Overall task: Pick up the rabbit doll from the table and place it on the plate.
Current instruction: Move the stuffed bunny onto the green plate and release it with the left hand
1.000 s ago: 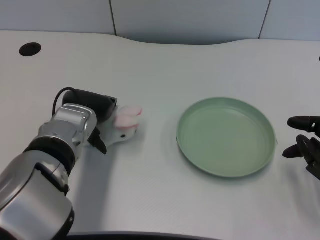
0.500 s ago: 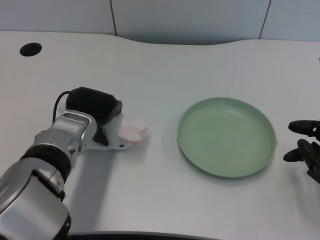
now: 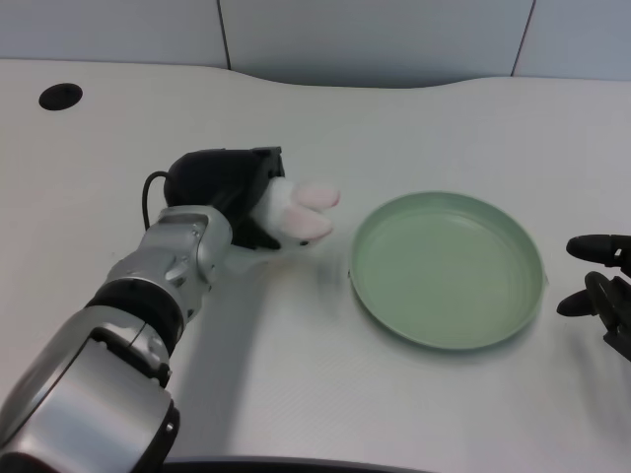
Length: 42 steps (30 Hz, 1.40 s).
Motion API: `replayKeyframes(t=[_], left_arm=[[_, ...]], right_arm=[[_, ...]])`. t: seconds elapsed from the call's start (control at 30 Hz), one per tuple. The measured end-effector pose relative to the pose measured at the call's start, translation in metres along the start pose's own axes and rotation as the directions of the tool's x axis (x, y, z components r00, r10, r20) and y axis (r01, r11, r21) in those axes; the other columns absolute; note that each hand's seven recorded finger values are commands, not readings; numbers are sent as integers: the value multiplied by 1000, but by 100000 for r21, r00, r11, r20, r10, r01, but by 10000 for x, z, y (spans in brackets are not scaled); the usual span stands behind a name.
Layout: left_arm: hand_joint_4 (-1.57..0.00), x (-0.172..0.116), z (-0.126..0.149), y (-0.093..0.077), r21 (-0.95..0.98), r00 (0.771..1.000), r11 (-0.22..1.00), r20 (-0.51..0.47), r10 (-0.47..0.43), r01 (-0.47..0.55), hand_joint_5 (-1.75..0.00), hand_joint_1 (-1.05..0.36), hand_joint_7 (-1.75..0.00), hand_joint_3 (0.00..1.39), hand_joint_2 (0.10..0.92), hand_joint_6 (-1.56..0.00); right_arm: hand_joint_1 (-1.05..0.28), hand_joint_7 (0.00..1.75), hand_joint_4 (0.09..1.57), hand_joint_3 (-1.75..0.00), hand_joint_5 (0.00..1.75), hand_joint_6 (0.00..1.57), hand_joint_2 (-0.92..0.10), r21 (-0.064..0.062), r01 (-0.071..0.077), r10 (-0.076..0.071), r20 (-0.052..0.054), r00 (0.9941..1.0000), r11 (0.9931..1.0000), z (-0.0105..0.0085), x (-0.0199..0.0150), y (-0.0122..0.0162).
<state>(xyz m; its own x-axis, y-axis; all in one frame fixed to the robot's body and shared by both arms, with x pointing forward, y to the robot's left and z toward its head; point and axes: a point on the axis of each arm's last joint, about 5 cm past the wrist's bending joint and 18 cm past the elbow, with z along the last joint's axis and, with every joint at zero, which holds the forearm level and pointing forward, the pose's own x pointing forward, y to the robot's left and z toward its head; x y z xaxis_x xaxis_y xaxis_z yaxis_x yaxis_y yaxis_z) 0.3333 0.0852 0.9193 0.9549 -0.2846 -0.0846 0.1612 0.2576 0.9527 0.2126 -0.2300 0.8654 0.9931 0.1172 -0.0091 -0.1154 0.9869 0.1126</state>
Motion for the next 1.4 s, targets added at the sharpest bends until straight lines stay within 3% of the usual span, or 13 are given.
replayKeyframes(t=[0.17,0.3,0.33,0.5,0.6,0.7,0.73,0.83,0.9,0.97,1.13,1.27,1.4], left_arm=[[-754,74,243,72,-3200,99776,99916,6094,2766,-2575,-1746,-150,-1579,51,889,-587],[-773,78,427,12,-6183,99456,99804,10301,1577,-942,-1746,-185,-1726,33,900,-561],[-716,78,481,-4,-7224,99347,99738,11351,1111,-290,-1731,-201,-1418,26,905,-614],[-724,86,806,-31,-11153,98400,99361,17813,282,1734,-1746,-210,-1369,11,904,-668],[-693,79,994,-39,-11277,97419,99272,22517,-1590,4227,-1607,-137,-1340,2,879,-702],[-756,61,1127,-62,-10642,96521,99279,26020,-2574,5516,-1234,-116,-908,0,843,-808],[-709,55,1148,-70,-10523,96333,99266,26667,-2964,5967,-1449,-131,-957,8,841,-789],[-680,53,1159,-76,-10039,96430,99229,26111,-4416,7263,-1441,-139,-935,10,840,-750],[-708,54,1159,-78,-9233,96659,99228,24981,-5739,8278,-1336,-139,-721,5,832,-827],[-711,52,1157,-87,-7515,96945,99338,23597,-6692,8686,-1513,-175,-772,2,820,-851],[-784,45,1163,-105,-2993,96824,99586,23809,-7626,8580,-1230,-217,-431,2,824,-967],[-729,38,1166,-121,578,96501,99629,24821,-8457,8583,-1497,-201,-610,2,824,-956],[-708,36,1168,-127,1323,96306,99612,25465,-8753,8704,-1343,-170,-657,2,827,-872]], right_arm=[[-318,982,355,-501,1418,354,-921,-193,180,-181,-266,99999,100000,-3,3,3],[-314,975,361,-495,1411,353,-921,35,246,-246,-982,99995,100000,-16,6,3],[-313,973,363,-497,1409,352,-921,32,76,-76,-1036,99995,100000,-19,8,4],[-302,971,369,-505,1406,360,-921,56,-511,511,-722,99996,99999,-35,12,20],[-323,971,384,-492,1417,367,-921,602,-1089,1093,-626,99992,99992,-44,18,45],[-346,970,417,-482,1460,378,-921,-199,-2049,2047,-979,99974,99979,-53,28,80],[-351,969,409,-479,1466,384,-921,-296,-2512,2509,-1056,99963,99968,-56,35,98],[-347,965,400,-475,1474,390,-921,-506,-2509,2502,-1364,99959,99967,-61,37,114],[-336,967,426,-469,1514,401,-921,234,-2495,2498,-1131,99962,99969,-65,39,126],[-311,948,381,-457,1468,391,-921,452,-2748,2752,-812,99959,99961,-64,43,155],[-273,929,329,-477,1401,381,-921,-214,-3935,3936,596,99921,99922,-32,25,246],[-270,940,308,-520,1386,380,-921,-1200,-5082,5093,968,99866,99864,-26,8,275],[-280,969,333,-525,1409,382,-921,-1655,-5469,5485,966,99845,99837,-35,-5,287]])
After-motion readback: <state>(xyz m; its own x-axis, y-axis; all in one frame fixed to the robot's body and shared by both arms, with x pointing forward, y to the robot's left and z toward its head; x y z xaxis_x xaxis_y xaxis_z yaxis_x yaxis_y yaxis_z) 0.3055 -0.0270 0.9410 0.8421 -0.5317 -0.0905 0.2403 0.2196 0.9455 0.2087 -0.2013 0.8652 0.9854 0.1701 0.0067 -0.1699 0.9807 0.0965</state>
